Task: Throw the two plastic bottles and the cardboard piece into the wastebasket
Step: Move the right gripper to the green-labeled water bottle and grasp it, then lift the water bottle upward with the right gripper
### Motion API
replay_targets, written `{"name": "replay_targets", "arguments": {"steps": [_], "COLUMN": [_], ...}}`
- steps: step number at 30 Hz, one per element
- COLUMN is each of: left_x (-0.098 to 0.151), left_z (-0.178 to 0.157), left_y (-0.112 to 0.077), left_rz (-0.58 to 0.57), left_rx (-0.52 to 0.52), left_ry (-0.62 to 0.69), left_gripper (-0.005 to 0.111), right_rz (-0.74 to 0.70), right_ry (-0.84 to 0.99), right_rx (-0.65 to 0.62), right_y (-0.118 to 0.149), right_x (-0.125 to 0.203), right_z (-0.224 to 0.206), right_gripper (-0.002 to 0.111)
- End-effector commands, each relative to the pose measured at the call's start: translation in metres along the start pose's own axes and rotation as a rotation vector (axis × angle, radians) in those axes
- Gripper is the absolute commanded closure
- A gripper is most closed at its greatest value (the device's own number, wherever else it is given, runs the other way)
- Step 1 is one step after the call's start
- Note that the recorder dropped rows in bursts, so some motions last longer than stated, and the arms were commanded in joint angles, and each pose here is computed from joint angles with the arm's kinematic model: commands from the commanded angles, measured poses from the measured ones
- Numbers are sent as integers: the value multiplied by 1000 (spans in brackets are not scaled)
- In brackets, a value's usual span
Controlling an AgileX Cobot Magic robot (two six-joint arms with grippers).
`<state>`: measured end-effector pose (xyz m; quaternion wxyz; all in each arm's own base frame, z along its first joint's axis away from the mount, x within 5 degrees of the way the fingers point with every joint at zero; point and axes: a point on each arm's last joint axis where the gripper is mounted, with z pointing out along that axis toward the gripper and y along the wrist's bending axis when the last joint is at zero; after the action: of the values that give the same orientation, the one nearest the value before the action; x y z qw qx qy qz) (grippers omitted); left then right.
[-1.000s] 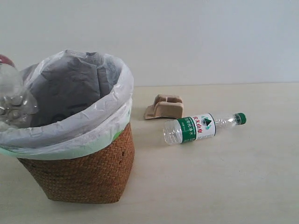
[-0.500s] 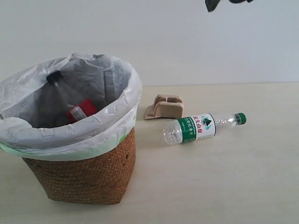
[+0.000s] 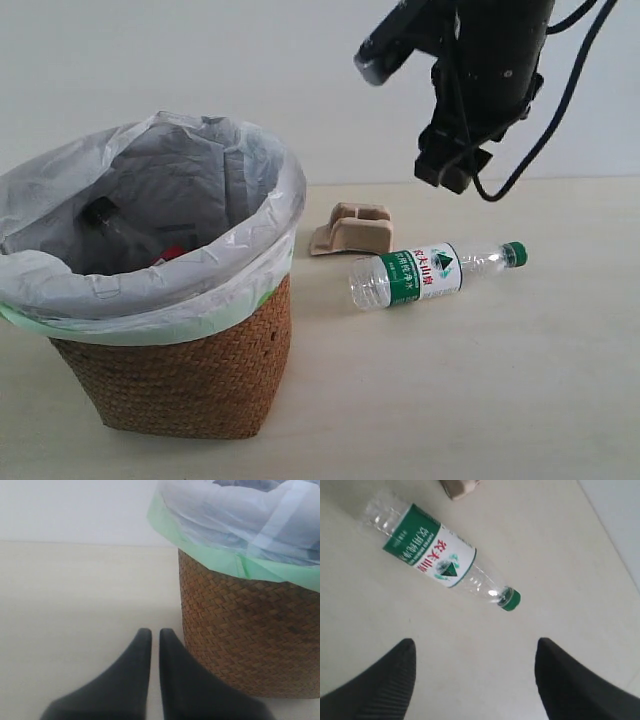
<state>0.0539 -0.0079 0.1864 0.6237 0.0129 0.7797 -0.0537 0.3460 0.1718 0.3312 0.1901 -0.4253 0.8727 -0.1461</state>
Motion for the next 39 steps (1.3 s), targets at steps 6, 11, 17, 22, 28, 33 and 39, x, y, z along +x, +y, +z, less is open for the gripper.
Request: {"name": "replay_targets", "arguments": {"steps": [6, 11, 17, 22, 28, 33, 39], "left_x": [1, 1, 1, 1, 1, 1, 1], "left_z": [0, 0, 0, 0, 0, 0, 0], "left_y": [0, 0, 0, 0, 0, 0, 0], "left_rz": [-8, -8, -8, -8, -8, -8, -8], "left_rx": [-4, -4, -4, -4, -4, -4, -4], "left_ry": [-3, -3, -3, -3, -3, -3, -3], "left_gripper": [101, 101, 101, 101, 101, 101, 101], "right_rz": [-174, -228, -285, -342, -402, -420, -417], "right_ry": [166, 103, 82, 74, 77, 84, 110], "right_rx": [42, 50, 34, 20, -9, -28, -51], "right_y": [10, 15, 25, 33, 45, 54, 61], "right_x": [3, -8, -16, -21, -22, -22, -19], "right_z": [62, 85, 118, 142, 171, 194, 207], "right_gripper": [48, 48, 48, 48, 48, 48, 48]}}
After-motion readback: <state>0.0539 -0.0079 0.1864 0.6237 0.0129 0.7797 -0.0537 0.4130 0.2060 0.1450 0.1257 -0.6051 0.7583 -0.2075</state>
